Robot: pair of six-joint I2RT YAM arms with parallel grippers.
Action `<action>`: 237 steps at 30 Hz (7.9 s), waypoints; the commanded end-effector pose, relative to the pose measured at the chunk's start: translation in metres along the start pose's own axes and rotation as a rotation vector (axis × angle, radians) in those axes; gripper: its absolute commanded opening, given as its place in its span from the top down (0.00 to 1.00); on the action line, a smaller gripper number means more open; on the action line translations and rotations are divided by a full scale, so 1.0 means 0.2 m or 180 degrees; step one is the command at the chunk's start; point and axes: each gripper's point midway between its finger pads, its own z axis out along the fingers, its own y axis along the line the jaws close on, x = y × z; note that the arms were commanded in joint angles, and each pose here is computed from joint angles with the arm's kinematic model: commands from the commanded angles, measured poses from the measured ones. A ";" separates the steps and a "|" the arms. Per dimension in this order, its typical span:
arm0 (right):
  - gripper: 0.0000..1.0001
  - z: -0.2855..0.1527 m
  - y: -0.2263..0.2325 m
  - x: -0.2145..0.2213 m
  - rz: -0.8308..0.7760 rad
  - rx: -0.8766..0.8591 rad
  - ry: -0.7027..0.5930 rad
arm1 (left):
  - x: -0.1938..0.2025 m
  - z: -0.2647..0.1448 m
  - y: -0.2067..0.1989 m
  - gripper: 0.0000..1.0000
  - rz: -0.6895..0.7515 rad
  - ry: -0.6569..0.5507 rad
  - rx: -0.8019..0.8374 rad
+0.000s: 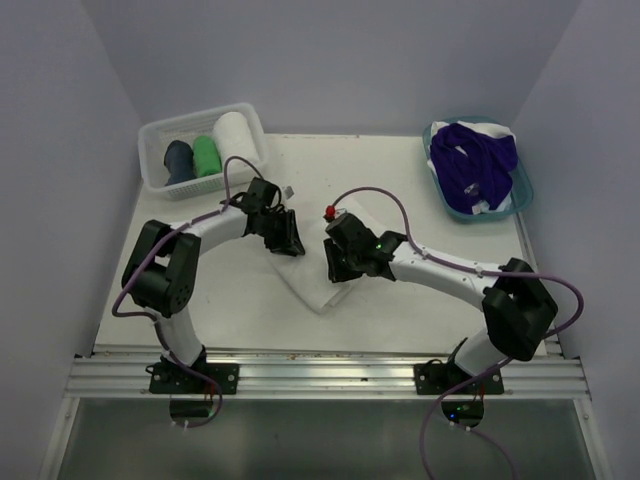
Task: Roll the towels
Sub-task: Roll the towel
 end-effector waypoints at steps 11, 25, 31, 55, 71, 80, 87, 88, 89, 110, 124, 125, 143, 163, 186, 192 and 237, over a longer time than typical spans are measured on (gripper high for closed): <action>0.73 0.10 -0.03 -0.03 -0.0095 0.0204 0.0032 | -0.09 -0.02 -0.03 0.66 0.0291 -0.0080 0.0015; 0.51 -0.08 0.25 -0.12 -0.1435 0.0287 -0.0338 | -0.09 -0.04 -0.04 0.67 0.0289 -0.0089 0.0033; 0.36 0.02 0.34 -0.02 -0.2201 0.0663 -0.0401 | -0.09 -0.04 -0.04 0.67 0.0278 -0.0082 0.0018; 1.00 0.26 0.23 0.09 -0.2069 0.0758 -0.0504 | -0.12 -0.15 -0.12 0.58 0.0278 -0.0200 0.0130; 1.00 0.21 0.29 0.14 -0.1045 -0.0706 -0.0041 | -0.36 -0.68 -0.27 0.12 0.0130 -0.1047 0.0307; 1.00 0.20 0.32 0.17 -0.0742 -0.1022 0.0070 | -0.11 -0.55 -0.10 0.09 -0.0465 -0.0994 0.0303; 1.00 0.20 0.28 0.14 -0.0562 -0.1067 0.0062 | 0.08 -0.33 0.00 0.08 -0.0734 -0.0760 0.0141; 1.00 0.20 0.28 0.14 -0.0558 -0.1071 0.0058 | 0.05 -0.32 -0.01 0.08 -0.0758 -0.0825 0.0177; 1.00 0.19 0.28 0.13 -0.0555 -0.1078 0.0050 | 0.06 -0.30 0.01 0.08 -0.0790 -0.0824 0.0162; 0.74 0.16 0.19 0.14 -0.0657 -0.0877 0.0052 | -0.03 -0.02 0.15 0.85 -0.1086 -0.0746 -0.0270; 0.27 0.07 0.25 -0.09 -0.1695 -0.0102 -0.0441 | 0.13 -0.07 0.19 1.00 -0.1143 -0.0382 -0.0545; 0.28 0.08 0.28 -0.10 -0.1765 -0.0101 -0.0479 | 0.13 -0.07 0.19 1.00 -0.1142 -0.0374 -0.0551; 0.29 0.31 0.35 0.00 -0.1948 -0.0008 -0.0327 | 0.11 -0.09 0.18 1.00 -0.1153 -0.0359 -0.0591; 1.00 0.12 0.43 -0.05 -0.0473 -0.1720 0.0043 | 0.07 -0.28 0.10 0.46 -0.1073 -0.0501 -0.0206; 1.00 0.09 0.33 -0.11 0.0861 -0.2681 0.0413 | 0.08 -0.35 -0.22 0.66 -0.0356 -0.0456 0.0337; 1.00 0.12 0.31 -0.07 0.0904 -0.2636 0.0458 | 0.04 -0.41 -0.20 0.30 -0.0390 -0.0651 0.0201; 1.00 0.16 0.22 -0.03 0.1168 -0.2551 0.0411 | 0.03 -0.03 -0.17 0.89 -0.0104 -0.0518 0.0531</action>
